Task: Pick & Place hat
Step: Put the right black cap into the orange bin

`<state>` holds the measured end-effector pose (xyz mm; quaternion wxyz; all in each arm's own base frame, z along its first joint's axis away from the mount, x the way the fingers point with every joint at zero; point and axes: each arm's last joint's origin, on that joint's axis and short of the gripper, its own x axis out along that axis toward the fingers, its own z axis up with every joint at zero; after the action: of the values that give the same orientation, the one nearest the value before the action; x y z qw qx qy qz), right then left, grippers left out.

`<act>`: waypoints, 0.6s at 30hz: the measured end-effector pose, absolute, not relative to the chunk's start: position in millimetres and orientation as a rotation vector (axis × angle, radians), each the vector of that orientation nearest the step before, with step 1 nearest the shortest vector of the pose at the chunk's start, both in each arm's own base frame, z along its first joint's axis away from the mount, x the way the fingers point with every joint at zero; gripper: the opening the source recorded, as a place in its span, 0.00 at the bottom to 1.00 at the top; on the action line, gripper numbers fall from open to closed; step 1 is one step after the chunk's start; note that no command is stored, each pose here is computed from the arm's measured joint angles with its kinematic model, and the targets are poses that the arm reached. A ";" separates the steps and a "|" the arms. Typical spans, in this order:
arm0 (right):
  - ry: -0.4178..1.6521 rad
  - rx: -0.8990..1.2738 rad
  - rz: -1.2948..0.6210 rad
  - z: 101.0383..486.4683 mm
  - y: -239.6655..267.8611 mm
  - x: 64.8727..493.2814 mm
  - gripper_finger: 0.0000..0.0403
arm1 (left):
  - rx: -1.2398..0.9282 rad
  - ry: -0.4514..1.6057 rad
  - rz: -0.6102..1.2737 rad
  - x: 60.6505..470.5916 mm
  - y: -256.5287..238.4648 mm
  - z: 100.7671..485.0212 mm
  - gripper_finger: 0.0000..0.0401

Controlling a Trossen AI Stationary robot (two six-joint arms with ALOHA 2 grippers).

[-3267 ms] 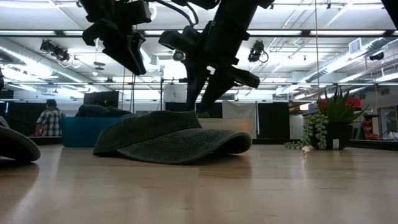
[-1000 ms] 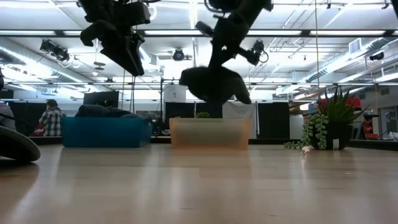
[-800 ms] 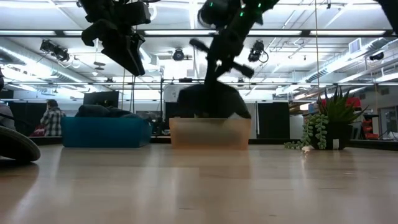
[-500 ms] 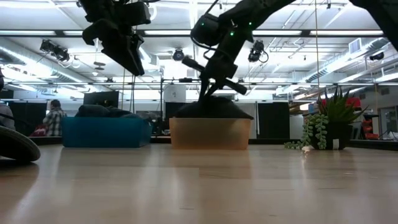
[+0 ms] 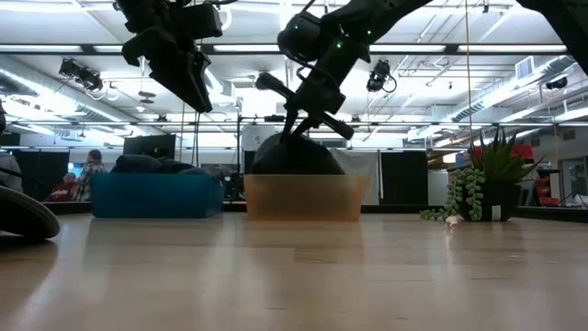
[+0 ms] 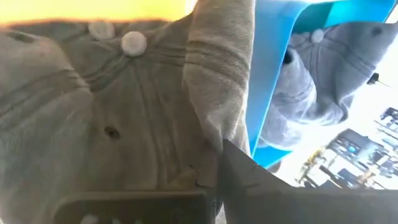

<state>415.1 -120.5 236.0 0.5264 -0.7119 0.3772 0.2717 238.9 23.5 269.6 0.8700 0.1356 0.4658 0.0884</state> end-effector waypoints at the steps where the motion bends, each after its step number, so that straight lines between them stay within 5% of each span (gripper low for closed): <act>1: 0.881 -1.679 0.659 235.6 -120.0 415.0 0.02 | 0.284 0.975 0.185 238.8 23.5 269.6 0.35; 18: 1.034 -1.319 0.463 232.8 -134.2 405.2 0.09 | 0.284 0.975 0.184 238.8 23.5 269.6 0.35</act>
<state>405.2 -134.2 232.8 0.6453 -0.5797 0.4541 0.2035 238.8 23.5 269.6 0.8697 0.1358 0.4664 0.0882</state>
